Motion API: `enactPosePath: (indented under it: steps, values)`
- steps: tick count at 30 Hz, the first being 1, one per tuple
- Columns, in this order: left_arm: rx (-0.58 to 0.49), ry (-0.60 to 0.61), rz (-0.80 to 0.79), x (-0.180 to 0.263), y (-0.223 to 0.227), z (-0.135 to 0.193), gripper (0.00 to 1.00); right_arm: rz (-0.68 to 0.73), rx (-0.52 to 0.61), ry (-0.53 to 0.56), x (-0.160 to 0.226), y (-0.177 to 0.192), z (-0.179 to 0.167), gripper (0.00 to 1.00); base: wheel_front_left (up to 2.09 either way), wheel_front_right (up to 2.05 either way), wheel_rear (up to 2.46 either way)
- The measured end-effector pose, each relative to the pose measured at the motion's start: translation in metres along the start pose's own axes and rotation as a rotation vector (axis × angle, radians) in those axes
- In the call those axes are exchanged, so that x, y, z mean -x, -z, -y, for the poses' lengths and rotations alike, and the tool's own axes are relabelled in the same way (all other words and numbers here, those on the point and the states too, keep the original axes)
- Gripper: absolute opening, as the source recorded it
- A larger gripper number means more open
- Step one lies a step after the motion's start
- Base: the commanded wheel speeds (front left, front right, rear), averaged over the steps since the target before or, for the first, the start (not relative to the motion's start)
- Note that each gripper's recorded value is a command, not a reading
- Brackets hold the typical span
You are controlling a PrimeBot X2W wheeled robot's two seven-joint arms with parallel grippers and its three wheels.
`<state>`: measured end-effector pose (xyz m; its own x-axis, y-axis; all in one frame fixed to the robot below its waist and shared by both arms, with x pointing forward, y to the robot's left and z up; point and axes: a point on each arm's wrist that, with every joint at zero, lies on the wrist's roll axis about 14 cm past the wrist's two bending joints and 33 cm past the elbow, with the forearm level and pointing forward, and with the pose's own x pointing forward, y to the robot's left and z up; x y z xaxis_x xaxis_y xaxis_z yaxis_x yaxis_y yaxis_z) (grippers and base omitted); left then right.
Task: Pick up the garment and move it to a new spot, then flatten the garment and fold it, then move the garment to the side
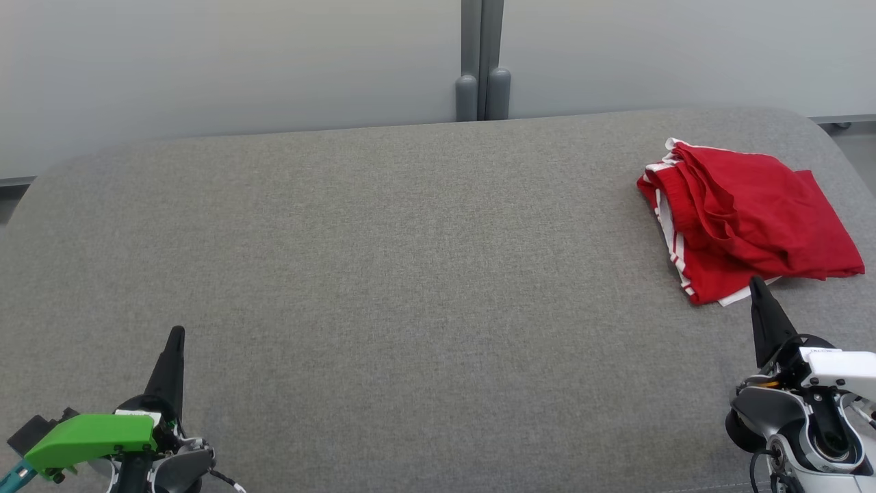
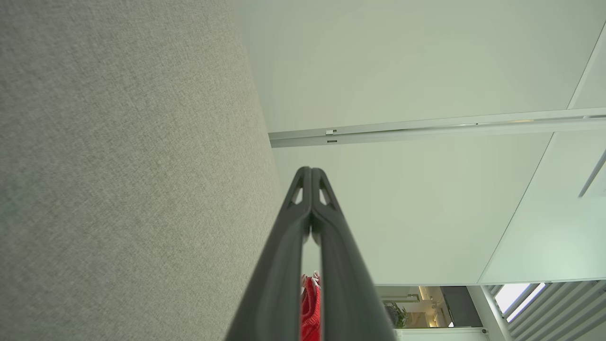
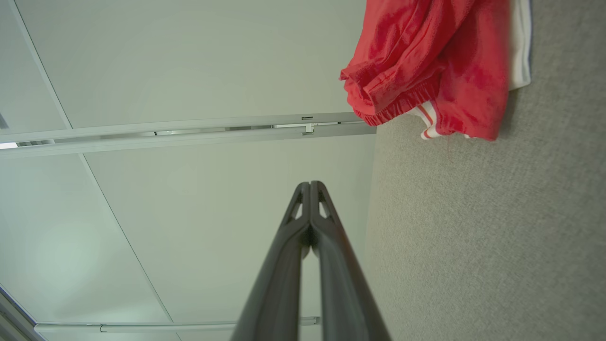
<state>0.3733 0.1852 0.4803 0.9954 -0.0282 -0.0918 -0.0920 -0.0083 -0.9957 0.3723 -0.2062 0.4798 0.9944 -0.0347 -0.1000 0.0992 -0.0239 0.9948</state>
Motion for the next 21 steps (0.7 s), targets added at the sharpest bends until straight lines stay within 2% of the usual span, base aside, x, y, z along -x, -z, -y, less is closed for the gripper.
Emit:
enactPosePath:
  steps: [21]
  values:
    - [0.001,0.001,0.001,0.0,-0.0002,0.0003,0.0,-0.004,-0.001,-0.001,0.0,0.0005,-0.0004,0.0,0.0,0.0,0.0]
